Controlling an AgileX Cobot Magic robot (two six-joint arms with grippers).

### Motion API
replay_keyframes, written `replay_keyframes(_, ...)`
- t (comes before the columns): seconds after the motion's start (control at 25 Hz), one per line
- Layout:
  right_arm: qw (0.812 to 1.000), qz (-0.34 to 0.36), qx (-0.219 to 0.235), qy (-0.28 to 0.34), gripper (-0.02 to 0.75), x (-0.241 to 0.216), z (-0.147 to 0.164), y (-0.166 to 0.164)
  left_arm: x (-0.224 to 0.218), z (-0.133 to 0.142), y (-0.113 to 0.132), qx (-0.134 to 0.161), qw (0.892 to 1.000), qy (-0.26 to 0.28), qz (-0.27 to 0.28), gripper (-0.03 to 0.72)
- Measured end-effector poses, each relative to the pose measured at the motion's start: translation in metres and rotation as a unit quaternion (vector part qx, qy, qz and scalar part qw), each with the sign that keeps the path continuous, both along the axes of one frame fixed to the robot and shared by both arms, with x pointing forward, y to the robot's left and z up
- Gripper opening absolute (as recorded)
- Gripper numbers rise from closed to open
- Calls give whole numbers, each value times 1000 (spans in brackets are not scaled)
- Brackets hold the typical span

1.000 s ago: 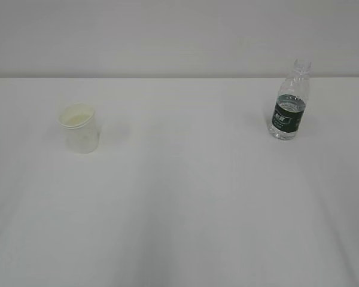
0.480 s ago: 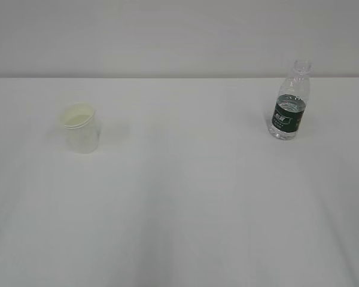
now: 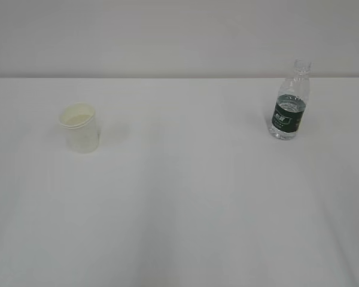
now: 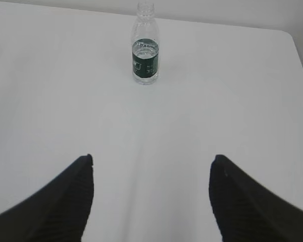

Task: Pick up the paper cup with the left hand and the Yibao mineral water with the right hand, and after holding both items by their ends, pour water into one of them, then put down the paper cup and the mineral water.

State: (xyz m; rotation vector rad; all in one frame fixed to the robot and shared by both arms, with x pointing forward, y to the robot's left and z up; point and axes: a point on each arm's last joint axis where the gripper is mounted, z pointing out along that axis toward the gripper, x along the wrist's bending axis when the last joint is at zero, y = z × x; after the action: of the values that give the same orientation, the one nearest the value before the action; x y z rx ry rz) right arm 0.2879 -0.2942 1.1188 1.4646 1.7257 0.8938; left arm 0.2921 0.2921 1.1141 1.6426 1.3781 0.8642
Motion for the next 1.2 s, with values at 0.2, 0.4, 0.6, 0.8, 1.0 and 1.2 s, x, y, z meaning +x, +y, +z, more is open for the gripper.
replay_keyframes(0.2, 1000, 1, 3, -1, 540, -2, 0, 0, -10, -2, 1, -1, 1000, 2, -1, 481)
replay_keyframes(0.4, 1000, 2, 5, -18, 540, -12, 1, 0, -16, -1, 1, -12, 1000, -7, -6, 468)
replay_keyframes(0.6, 999, 2, 6, -44, 540, -26, 2, -1, -17, -2, 1, -14, 1000, -4, -7, 461)
replay_keyframes(0.8, 998, 3, 7, -58, 540, -40, 1, -2, -20, -4, 0, -16, 1000, 9, -10, 459)
replay_keyframes(1.0, 998, 3, 7, -64, 539, -47, 0, -2, -30, -3, 2, -20, 1000, -9, -11, 459)
replay_keyframes(1.2, 998, 4, 7, -57, 538, -49, -1, -2, -49, -5, 4, -24, 999, -31, -13, 457)
